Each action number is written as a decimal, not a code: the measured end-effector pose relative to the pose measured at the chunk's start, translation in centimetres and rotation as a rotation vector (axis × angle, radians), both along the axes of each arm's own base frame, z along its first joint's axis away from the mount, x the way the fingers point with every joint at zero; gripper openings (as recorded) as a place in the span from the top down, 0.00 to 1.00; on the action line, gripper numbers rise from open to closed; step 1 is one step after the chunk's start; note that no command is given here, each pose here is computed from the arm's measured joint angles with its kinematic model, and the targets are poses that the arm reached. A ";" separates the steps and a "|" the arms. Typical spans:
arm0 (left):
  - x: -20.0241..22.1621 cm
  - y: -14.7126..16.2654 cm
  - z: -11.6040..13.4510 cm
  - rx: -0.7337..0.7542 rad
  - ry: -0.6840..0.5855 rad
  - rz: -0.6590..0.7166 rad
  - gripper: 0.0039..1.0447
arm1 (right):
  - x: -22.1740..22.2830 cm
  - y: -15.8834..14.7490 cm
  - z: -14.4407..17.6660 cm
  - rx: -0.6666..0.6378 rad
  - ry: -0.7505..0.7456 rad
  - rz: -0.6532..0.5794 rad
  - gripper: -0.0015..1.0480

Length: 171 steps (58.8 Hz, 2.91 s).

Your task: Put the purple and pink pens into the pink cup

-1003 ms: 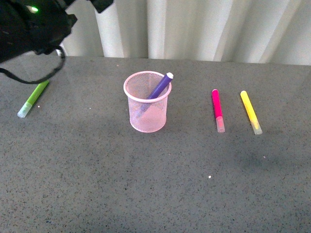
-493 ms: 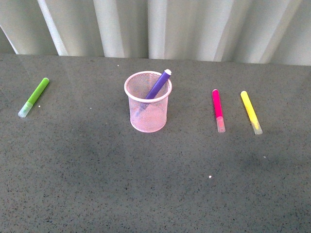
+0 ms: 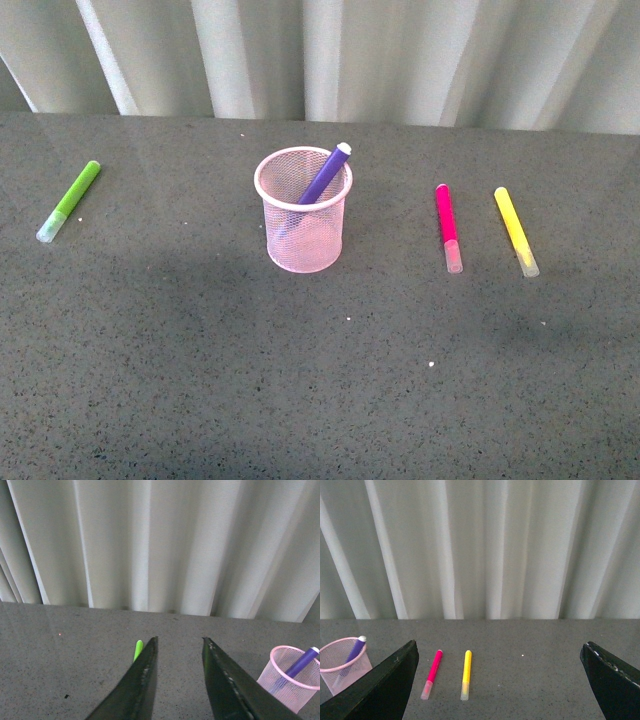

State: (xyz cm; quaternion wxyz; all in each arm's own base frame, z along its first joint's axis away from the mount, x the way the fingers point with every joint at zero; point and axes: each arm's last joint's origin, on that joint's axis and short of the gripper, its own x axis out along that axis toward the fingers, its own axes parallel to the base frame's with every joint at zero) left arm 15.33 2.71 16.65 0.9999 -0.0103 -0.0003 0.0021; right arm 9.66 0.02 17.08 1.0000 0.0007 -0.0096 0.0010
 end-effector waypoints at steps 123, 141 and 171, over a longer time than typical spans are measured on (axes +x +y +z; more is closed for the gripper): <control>-5.6 -2.7 0.0 0.013 -0.006 -0.004 0.41 | 0.3 -0.1 0.4 0.032 -0.024 0.105 0.07; -5.6 -2.7 0.0 0.015 -0.006 -0.004 0.06 | 17.3 -4.2 7.1 0.161 0.095 -0.010 0.07; -5.6 -2.7 0.0 0.015 -0.006 -0.004 0.06 | 34.0 7.2 -5.1 0.184 0.934 0.106 0.07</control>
